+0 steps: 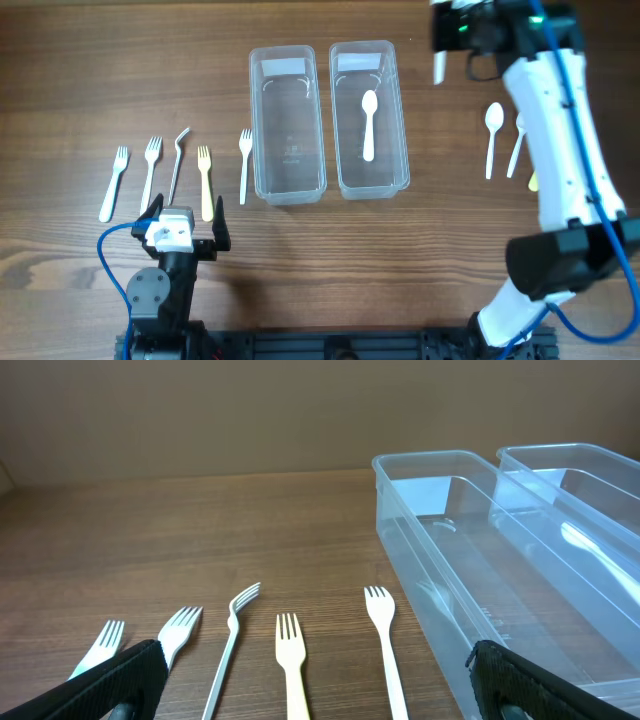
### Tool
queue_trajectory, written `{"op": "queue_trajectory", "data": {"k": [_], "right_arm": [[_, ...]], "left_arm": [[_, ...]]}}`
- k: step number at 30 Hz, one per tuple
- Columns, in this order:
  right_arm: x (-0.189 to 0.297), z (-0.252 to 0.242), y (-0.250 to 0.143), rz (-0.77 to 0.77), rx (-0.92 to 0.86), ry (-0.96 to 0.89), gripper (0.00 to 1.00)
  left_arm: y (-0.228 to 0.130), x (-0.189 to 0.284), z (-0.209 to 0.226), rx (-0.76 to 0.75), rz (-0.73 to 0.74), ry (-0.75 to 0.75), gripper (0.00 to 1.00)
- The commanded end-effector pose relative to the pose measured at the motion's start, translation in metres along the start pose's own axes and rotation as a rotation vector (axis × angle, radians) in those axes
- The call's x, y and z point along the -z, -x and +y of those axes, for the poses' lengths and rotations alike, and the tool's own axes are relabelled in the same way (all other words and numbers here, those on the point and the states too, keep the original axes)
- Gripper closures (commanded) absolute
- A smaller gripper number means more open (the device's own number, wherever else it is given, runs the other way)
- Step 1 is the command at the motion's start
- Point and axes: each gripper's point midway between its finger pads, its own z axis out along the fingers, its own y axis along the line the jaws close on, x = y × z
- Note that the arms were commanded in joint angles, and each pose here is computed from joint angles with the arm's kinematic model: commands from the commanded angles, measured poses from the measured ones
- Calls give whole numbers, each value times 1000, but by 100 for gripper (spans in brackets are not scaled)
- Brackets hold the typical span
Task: Pack container
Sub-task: 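Carry the white spoon into the right container and release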
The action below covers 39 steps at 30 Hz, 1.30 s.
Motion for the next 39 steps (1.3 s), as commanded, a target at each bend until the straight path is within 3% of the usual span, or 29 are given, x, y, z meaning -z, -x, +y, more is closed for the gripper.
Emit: {"op": "queue_trajectory", "data": {"k": [1, 11, 14, 18, 19, 23, 29, 34, 39], "right_arm": [[-57, 37, -42, 175, 22, 77, 96], [-124, 69, -98, 363, 82, 96, 96], [-130, 69, -104, 383, 83, 93, 69], [-119, 61, -86, 328, 98, 79, 46], [-113, 59, -80, 310, 95, 78, 44], [-83, 31, -57, 240, 57, 4, 43], [-9, -54, -35, 146, -125, -152, 42], [23, -129, -64, 221, -281, -247, 41], [5, -172, -110, 345, -364, -282, 45]], "left_arm": [[0, 0, 0, -15, -7, 0, 0], [0, 0, 0, -15, -7, -1, 0], [0, 0, 0, -15, -7, 0, 0], [0, 0, 0, -14, -7, -1, 0], [0, 0, 0, -14, -7, -1, 0], [0, 0, 0, -14, -7, -1, 0], [0, 0, 0, -15, -7, -1, 0], [0, 0, 0, -14, -7, 0, 0], [0, 0, 0, -14, -7, 0, 0]]}}
